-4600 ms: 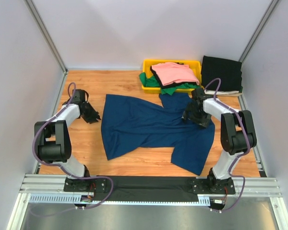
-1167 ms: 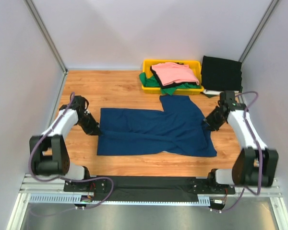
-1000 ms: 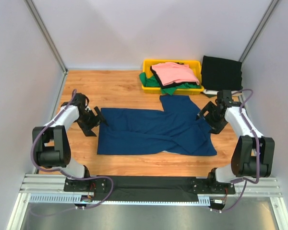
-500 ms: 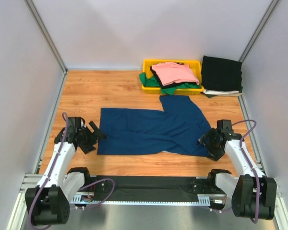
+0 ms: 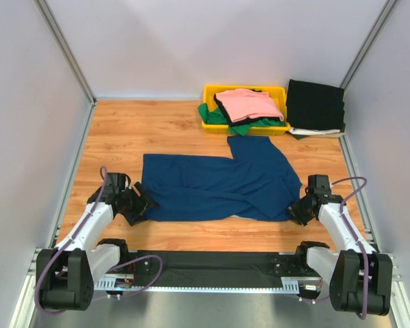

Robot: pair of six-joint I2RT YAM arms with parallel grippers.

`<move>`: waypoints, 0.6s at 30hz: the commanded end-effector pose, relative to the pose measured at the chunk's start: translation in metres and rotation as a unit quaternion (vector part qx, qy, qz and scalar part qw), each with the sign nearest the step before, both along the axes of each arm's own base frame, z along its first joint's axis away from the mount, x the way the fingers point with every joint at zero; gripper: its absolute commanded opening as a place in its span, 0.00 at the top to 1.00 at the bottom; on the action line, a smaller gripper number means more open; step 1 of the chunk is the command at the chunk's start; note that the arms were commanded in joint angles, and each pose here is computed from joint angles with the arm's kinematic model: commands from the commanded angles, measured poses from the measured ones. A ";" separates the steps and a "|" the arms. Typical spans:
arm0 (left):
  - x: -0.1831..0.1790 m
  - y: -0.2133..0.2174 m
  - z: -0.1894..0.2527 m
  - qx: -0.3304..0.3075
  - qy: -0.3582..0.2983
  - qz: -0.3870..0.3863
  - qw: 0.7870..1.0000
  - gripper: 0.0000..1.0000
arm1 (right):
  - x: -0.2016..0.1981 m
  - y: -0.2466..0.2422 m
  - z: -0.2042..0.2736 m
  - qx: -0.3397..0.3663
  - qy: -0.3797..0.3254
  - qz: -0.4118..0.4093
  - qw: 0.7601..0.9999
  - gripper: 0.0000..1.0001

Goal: Fold and stack the t-shirts
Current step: Fold the tshirt

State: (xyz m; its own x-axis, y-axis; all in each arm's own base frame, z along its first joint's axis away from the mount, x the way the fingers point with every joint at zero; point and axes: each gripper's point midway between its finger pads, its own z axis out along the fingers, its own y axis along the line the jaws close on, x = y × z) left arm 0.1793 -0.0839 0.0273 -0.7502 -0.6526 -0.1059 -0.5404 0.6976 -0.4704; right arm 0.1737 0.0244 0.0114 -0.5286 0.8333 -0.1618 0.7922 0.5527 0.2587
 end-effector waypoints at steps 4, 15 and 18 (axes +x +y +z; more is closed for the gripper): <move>-0.013 0.001 -0.022 0.028 0.027 -0.017 0.999 0.26 | 0.011 -0.010 -0.015 -0.026 -0.020 -0.007 0.999 0.98; 0.107 0.014 0.065 0.062 -0.057 -0.031 0.996 1.00 | 0.131 0.004 0.089 0.016 -0.092 0.079 0.992 1.00; 0.167 0.023 0.156 0.053 -0.130 -0.027 0.990 1.00 | 0.175 0.000 0.171 -0.005 -0.145 0.112 0.983 1.00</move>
